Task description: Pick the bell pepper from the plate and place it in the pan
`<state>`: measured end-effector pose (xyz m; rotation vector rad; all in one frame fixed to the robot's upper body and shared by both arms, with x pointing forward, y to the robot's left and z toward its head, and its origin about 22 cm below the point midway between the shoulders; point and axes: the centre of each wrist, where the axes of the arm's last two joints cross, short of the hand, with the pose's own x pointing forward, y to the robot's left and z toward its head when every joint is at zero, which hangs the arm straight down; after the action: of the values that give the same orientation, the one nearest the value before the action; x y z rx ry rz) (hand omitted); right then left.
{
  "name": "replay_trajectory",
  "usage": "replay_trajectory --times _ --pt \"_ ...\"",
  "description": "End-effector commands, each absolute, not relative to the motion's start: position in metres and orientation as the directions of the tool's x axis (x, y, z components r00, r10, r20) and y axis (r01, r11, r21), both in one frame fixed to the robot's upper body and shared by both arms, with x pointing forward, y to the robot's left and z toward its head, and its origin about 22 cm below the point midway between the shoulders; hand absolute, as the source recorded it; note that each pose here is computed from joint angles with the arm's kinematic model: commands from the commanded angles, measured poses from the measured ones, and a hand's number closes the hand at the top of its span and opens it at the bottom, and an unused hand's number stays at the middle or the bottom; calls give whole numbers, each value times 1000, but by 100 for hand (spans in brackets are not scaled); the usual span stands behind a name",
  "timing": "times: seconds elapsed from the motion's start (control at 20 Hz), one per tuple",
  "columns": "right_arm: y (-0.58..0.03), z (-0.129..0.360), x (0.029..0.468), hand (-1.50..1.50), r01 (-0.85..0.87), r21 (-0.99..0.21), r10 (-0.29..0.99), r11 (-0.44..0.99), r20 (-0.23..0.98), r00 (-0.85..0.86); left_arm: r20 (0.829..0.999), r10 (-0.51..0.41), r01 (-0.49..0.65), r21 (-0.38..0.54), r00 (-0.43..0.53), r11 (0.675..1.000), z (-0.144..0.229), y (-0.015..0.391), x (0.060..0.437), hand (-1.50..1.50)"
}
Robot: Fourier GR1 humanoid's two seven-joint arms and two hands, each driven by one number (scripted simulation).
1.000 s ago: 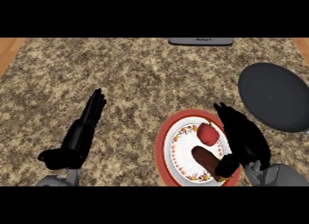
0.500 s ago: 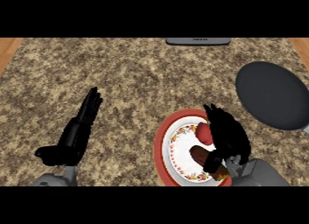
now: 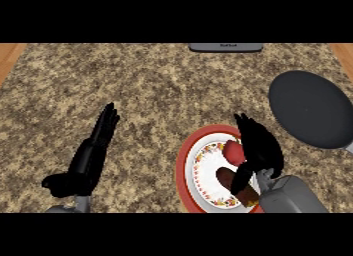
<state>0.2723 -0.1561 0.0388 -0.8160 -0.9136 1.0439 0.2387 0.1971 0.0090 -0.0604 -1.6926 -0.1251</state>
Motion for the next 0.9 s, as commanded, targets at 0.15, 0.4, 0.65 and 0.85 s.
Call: replay_trajectory --times 0.15,0.4,0.65,0.85 --pt "-164 12 287 -150 -379 -879 945 289 199 260 992 -19 120 34 -126 992 -8 217 258 0" --pt "-167 -15 291 -150 -411 -868 947 279 177 269 991 -25 128 42 -132 991 20 221 235 0" --pt "-171 -25 298 150 -474 -868 985 145 82 151 991 -29 124 45 -129 991 1 191 239 0" --pt "-175 -22 295 150 -455 -880 988 138 88 130 991 -52 125 68 -123 990 5 193 245 0"
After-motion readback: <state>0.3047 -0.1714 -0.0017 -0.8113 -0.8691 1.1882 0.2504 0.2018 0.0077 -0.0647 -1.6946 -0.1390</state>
